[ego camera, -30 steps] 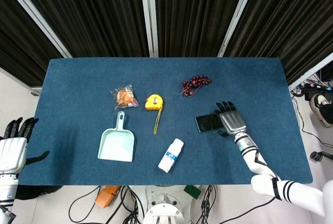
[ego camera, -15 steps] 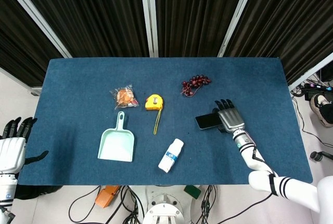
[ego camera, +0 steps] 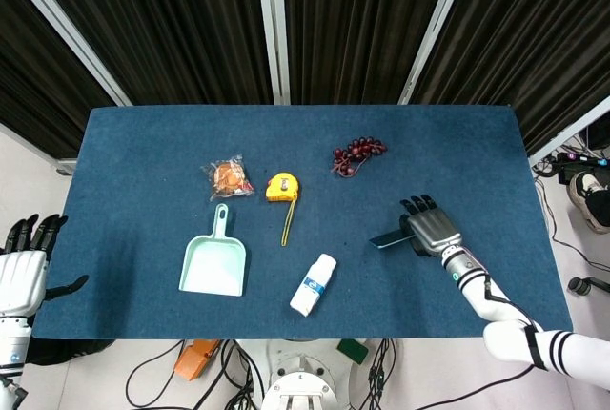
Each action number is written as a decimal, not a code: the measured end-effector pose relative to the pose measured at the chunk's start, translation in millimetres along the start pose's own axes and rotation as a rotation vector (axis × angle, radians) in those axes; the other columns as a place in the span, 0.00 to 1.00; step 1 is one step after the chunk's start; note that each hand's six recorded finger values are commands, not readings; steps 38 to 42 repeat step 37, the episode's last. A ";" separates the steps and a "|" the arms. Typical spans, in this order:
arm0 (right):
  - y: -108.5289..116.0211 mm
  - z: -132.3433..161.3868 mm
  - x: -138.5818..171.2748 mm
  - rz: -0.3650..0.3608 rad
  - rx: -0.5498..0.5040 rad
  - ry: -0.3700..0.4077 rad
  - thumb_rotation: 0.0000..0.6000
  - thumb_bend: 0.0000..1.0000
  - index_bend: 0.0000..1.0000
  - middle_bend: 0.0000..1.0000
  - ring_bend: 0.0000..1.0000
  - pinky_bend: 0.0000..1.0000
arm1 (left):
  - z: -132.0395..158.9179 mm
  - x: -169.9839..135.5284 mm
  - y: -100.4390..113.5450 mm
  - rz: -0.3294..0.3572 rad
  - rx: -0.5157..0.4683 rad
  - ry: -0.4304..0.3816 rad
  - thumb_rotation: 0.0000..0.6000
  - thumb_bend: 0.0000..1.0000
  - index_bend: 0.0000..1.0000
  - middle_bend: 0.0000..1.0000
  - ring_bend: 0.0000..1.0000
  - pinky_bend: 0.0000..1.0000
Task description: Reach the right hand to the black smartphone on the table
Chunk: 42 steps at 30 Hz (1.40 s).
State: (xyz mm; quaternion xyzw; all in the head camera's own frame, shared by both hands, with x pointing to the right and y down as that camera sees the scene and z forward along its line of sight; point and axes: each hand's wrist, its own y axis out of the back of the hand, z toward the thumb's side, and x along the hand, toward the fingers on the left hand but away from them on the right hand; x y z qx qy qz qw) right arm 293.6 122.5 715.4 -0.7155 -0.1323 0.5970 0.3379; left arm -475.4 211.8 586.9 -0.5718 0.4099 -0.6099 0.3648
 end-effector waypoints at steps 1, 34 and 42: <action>0.8 0.1 3.0 0.006 0.003 0.003 1.00 0.73 0.43 0.12 0.00 0.00 | 0.3 0.4 -0.1 0.000 -0.001 -0.002 1.00 0.11 0.11 0.09 0.03 0.00; 52.2 -62.8 97.9 -0.431 -0.141 -0.200 1.00 0.44 0.16 0.12 0.00 0.00 | 8.5 5.9 5.0 0.025 -0.003 -0.029 1.00 0.11 0.11 0.09 0.03 0.00; 46.7 -75.9 137.4 -0.478 -0.183 -0.234 1.00 0.44 0.16 0.12 0.00 0.00 | 11.1 7.0 4.7 0.026 -0.005 -0.037 1.00 0.11 0.11 0.09 0.03 0.00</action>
